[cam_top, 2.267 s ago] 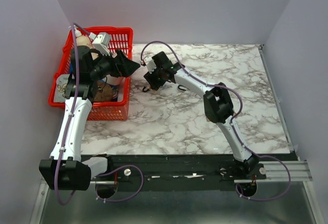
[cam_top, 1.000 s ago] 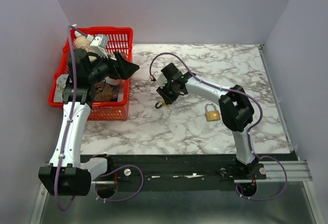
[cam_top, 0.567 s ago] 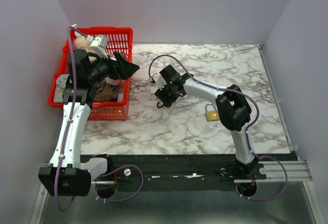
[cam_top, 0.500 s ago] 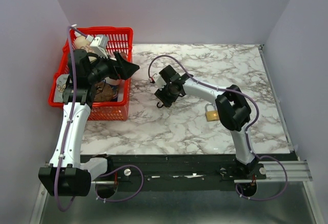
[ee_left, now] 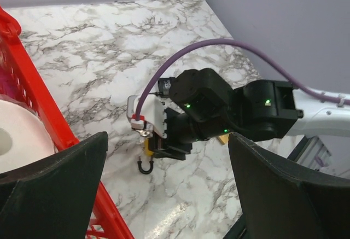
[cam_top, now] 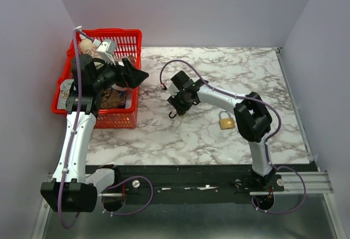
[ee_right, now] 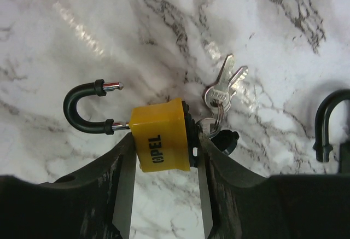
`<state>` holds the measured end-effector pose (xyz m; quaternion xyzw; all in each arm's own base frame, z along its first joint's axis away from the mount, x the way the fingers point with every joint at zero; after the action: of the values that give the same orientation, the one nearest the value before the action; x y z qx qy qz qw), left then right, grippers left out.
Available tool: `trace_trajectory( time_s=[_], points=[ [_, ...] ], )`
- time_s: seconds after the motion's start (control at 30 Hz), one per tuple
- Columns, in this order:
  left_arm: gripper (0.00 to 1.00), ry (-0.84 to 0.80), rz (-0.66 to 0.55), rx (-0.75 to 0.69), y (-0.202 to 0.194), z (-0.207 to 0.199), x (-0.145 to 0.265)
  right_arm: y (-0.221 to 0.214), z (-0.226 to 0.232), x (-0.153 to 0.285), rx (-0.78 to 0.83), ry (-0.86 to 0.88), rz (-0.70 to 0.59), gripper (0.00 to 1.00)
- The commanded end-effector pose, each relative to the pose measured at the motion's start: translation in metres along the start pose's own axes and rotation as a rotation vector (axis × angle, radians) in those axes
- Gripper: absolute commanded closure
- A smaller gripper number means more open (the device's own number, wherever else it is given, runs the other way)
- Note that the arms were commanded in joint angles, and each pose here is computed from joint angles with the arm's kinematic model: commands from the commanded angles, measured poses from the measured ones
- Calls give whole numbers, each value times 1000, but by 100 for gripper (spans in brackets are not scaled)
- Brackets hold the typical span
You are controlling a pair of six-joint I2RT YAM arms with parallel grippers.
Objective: Lock with the key
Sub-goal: Pick up the lock from the center of the board.
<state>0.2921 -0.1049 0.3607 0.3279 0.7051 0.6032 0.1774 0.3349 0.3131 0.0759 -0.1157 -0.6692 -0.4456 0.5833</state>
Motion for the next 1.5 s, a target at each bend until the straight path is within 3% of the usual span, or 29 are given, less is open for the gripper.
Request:
trace_trajectory(
  time_s=[0.0, 0.13, 0.17, 0.27, 0.47, 0.63, 1.0, 1.47],
  points=[
    [2, -58, 5, -211, -1, -17, 21, 13, 16, 64, -42, 90, -85, 99],
    [5, -117, 29, -583, -17, -31, 48, 5, 18, 92, -120, 175, -58, 99],
    [5, -129, 30, -767, -20, -30, 53, -1, 14, 98, -147, 186, -37, 99],
    [7, -186, 63, -1047, -47, -41, 70, -9, 15, 113, -183, 201, -34, 99],
    [20, -262, 180, -1452, -87, -53, 53, -10, 23, 138, -328, 218, -42, 99],
    [33, -350, 45, -1732, -109, -83, 19, -9, 24, 150, -389, 198, -74, 99],
    [38, -325, -105, -1941, -141, -110, -18, -15, 32, 168, -441, 193, -122, 99],
    [43, -344, -97, -1966, -157, -120, -26, -14, 58, 179, -389, 257, -142, 99]
  ],
)
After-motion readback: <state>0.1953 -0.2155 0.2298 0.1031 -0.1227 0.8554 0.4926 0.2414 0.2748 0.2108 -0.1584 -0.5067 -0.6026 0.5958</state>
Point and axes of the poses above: each gripper's point midway between its finger pads, its own x axis back along the fingers, its own z axis along the line the jaws close on, y = z × x, the point moved 4 cm from there along x, back along the fingers, and after that the axes turned 15 degrees about -x, right-handed, at the moved point
